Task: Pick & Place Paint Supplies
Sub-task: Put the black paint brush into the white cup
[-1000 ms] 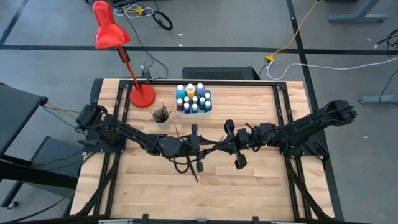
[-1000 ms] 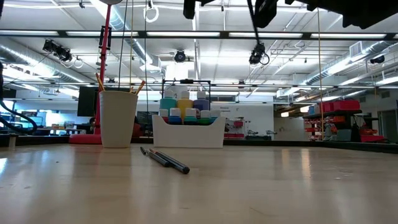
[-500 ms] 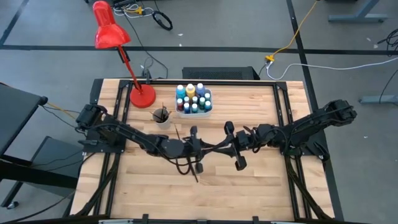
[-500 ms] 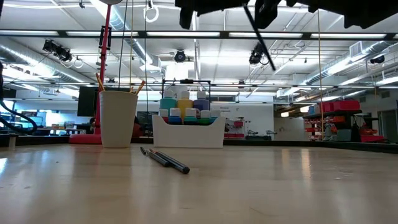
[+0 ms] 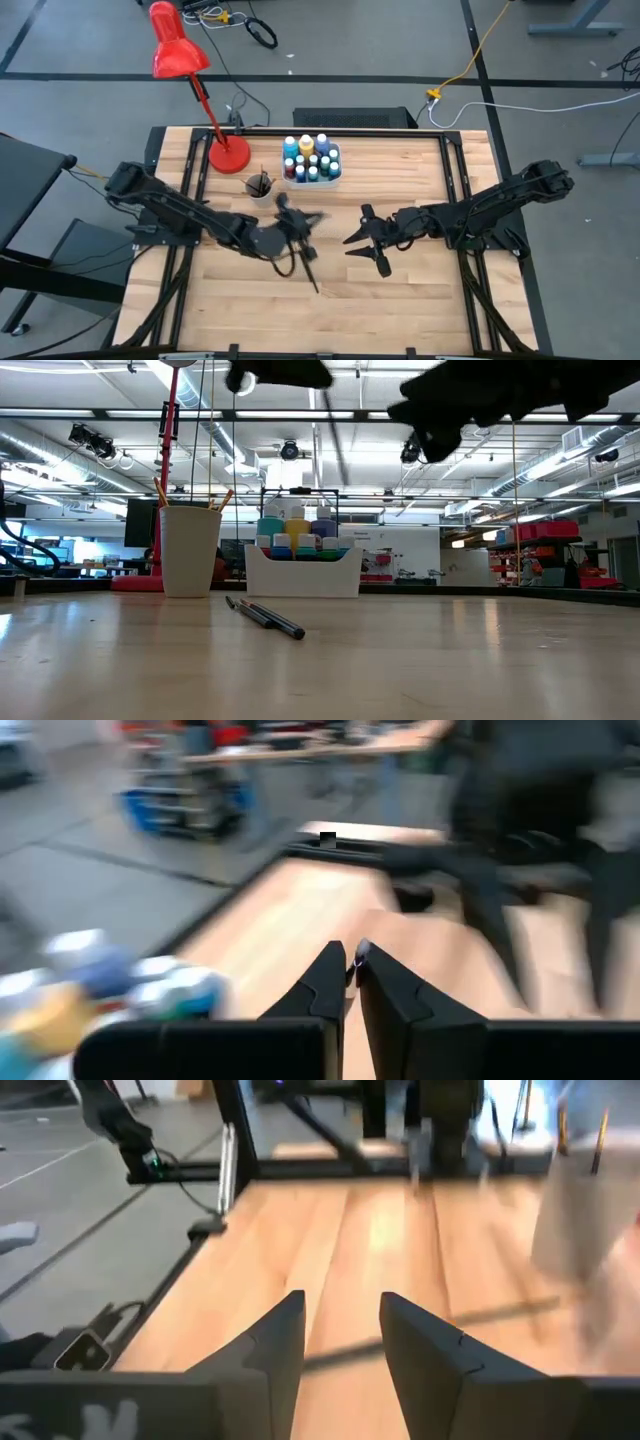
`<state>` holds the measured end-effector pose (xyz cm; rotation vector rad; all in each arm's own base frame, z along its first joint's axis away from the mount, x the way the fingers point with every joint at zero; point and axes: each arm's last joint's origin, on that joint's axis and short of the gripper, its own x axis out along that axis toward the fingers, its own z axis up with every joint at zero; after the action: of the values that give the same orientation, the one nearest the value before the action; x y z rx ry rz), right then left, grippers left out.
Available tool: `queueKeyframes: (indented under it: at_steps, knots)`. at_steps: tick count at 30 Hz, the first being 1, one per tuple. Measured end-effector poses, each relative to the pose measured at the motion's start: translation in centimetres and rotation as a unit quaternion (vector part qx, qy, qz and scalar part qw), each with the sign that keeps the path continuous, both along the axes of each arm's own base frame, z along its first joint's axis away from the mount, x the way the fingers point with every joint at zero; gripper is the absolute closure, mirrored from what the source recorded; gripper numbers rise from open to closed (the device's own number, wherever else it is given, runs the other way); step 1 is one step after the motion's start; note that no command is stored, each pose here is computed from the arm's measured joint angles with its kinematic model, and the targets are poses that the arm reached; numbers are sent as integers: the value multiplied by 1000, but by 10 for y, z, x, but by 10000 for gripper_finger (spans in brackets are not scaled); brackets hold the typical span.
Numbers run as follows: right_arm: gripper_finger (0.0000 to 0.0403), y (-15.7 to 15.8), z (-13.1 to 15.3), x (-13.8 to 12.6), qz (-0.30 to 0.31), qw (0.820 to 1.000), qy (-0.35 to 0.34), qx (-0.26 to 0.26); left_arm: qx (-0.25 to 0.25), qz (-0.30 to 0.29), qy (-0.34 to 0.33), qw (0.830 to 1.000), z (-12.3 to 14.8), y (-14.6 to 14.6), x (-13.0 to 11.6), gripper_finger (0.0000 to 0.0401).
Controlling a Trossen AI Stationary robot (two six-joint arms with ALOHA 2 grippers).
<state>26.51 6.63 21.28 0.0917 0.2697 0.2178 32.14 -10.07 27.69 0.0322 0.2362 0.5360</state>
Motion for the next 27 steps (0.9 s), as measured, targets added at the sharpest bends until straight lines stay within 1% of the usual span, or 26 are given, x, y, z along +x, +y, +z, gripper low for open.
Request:
queueKeyframes:
  at_steps: [3,6,12,14,17,21,24,27]
  knots:
    - [265,0,-5,-1,-7,999,33,17,-4,52,-16,999,16,8,-15,378]
    - [269,-1,-9,-3,-9,998,54,14,-8,77,-21,997,29,15,-31,377]
    - [277,-1,-14,-5,-17,996,85,30,-15,131,-13,991,47,31,-69,378]
    - [280,-1,-15,-5,-19,995,90,35,-17,160,-18,987,49,36,-80,378]
    - [281,-1,-15,-5,-24,994,98,46,-18,197,-11,980,47,44,-96,378]
    - [282,0,-16,-6,-24,993,101,52,-52,229,5,972,36,54,-108,378]
    - [282,1,-16,-6,-21,993,102,51,-84,249,38,964,26,61,-114,376]
    - [282,3,-16,-7,-17,993,102,50,-115,266,70,955,15,65,-115,376]
